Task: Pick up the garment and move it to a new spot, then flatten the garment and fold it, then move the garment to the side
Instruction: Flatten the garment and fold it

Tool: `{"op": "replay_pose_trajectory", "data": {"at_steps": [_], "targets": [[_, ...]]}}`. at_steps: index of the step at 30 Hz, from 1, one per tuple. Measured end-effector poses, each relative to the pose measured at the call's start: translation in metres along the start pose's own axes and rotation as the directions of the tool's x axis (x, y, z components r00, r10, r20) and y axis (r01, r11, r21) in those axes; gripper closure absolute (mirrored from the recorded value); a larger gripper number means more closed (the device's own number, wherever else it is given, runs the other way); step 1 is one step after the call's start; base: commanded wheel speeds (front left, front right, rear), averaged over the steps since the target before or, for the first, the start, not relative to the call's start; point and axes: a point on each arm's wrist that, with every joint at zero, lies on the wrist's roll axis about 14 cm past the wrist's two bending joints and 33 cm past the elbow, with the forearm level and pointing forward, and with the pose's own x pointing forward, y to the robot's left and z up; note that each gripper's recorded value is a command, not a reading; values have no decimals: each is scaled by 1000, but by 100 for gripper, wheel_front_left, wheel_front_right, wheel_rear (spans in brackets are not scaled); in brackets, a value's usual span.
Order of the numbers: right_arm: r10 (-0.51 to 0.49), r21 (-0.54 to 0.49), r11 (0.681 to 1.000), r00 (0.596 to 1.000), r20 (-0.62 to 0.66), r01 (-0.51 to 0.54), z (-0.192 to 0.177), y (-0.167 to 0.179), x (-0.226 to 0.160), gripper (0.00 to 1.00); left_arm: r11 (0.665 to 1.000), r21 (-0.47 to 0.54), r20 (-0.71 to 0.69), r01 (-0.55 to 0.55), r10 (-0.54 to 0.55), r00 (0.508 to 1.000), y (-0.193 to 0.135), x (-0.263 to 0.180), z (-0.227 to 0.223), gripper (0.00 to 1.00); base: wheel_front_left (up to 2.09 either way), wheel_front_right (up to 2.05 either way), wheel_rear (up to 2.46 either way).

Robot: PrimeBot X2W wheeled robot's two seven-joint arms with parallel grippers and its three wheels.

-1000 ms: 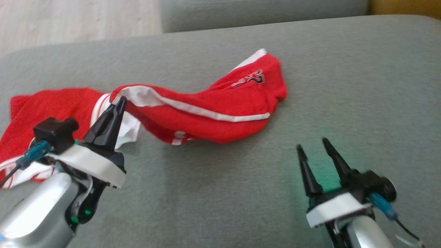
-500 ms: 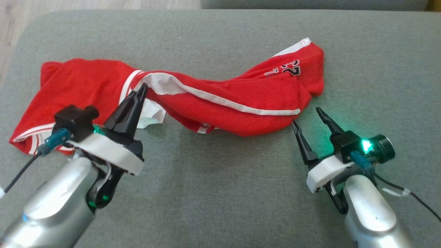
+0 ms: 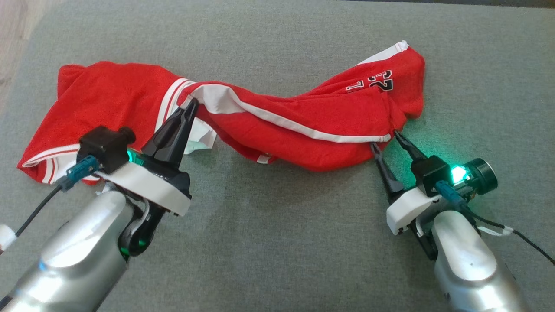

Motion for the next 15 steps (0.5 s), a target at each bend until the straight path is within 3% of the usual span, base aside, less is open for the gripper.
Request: {"op": "replay_pose_trajectory", "data": {"at_steps": [2,3,5,6,10,15], "targets": [[-2,2,1000,1000,-3,2,-2,-1,1,49,1000,-3,-5,-2,2,1000,1,0,-2,100,0,0,0],[-2,4,1000,1000,-5,2,-2,-1,1,53,1000,-4,-8,-4,4,1000,1,0,-3,100,0,0,0],[-1,7,1000,1000,-9,1,-4,0,2,78,1000,-5,-14,-8,8,1000,3,0,-6,100,0,0,0],[-1,8,1000,1000,-11,1,-5,0,2,84,1000,-6,-16,-9,9,1000,4,0,-6,100,0,0,0],[-2,10,1000,1000,-11,2,-5,-1,4,100,1000,-2,-12,-7,7,1000,5,1,-5,100,0,0,0],[-7,4,1000,1000,6,7,3,-2,3,100,1000,10,4,-13,13,1000,6,-1,3,100,0,0,0]]}}
